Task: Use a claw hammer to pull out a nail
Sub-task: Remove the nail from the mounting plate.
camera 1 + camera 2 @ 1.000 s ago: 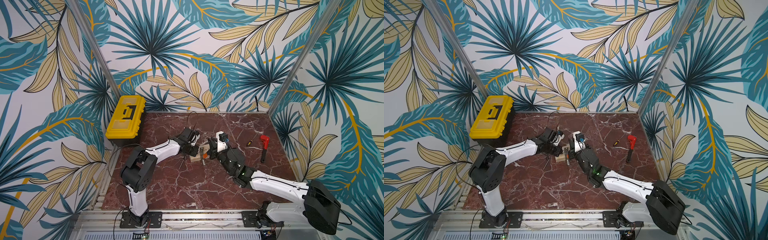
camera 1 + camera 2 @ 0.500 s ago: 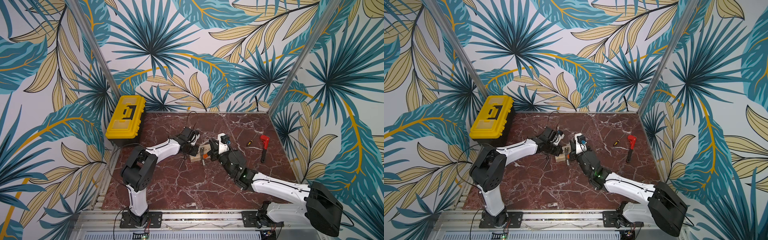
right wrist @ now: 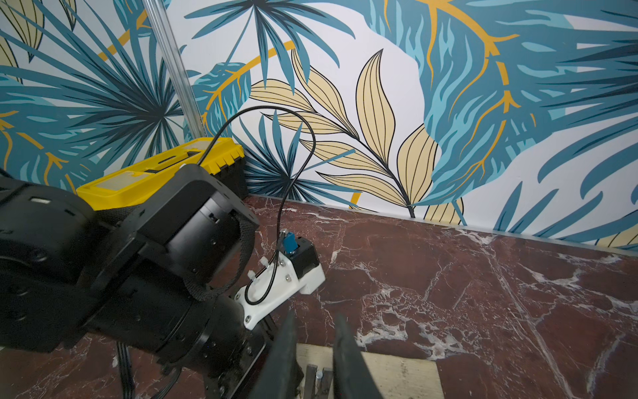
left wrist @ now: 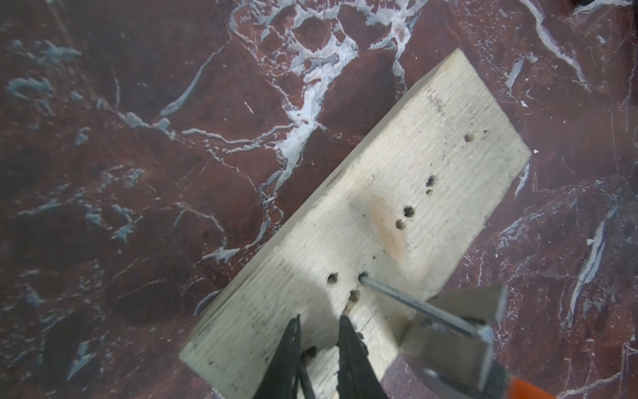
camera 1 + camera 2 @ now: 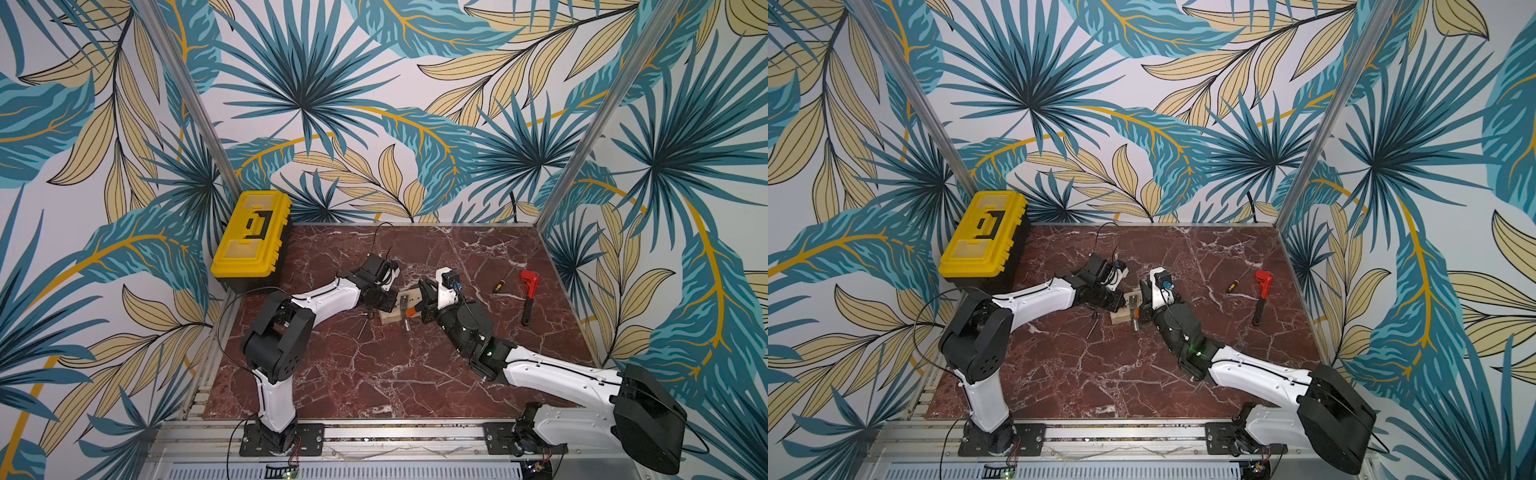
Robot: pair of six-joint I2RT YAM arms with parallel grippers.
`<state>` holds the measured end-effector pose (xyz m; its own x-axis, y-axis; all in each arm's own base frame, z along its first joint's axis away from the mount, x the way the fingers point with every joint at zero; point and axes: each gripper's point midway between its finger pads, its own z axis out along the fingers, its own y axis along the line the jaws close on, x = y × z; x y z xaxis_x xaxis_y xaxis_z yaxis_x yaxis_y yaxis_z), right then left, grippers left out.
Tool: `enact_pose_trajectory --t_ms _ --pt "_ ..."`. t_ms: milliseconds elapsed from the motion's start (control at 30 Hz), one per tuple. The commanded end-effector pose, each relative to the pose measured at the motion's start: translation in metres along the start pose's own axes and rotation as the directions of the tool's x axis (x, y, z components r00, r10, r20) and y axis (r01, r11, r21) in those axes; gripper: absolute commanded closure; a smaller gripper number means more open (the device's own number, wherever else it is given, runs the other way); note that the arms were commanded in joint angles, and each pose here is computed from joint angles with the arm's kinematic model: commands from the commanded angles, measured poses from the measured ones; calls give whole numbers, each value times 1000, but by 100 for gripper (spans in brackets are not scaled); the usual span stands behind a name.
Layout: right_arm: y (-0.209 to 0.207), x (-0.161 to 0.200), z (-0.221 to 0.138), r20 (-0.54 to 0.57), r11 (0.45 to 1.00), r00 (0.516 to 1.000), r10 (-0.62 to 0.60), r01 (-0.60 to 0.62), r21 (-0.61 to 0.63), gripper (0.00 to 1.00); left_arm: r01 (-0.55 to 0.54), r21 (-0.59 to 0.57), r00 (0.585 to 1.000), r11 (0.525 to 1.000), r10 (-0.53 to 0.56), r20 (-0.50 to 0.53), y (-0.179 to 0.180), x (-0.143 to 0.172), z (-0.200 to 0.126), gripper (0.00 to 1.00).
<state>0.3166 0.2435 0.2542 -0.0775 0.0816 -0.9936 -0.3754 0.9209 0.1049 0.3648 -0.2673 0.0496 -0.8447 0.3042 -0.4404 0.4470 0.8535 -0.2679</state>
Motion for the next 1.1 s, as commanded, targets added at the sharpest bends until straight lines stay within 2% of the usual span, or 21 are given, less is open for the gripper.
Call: enact_pose_trajectory --t_ms 0,1067 --pt "-12 77 -11 -240 987 959 -153 158 3 100 52 -162 926 985 -109 -362 50 119 47 78" --pt "-21 84 -24 -246 989 960 -132 144 32 100 60 -159 924 985 -115 -365 51 119 48 79"
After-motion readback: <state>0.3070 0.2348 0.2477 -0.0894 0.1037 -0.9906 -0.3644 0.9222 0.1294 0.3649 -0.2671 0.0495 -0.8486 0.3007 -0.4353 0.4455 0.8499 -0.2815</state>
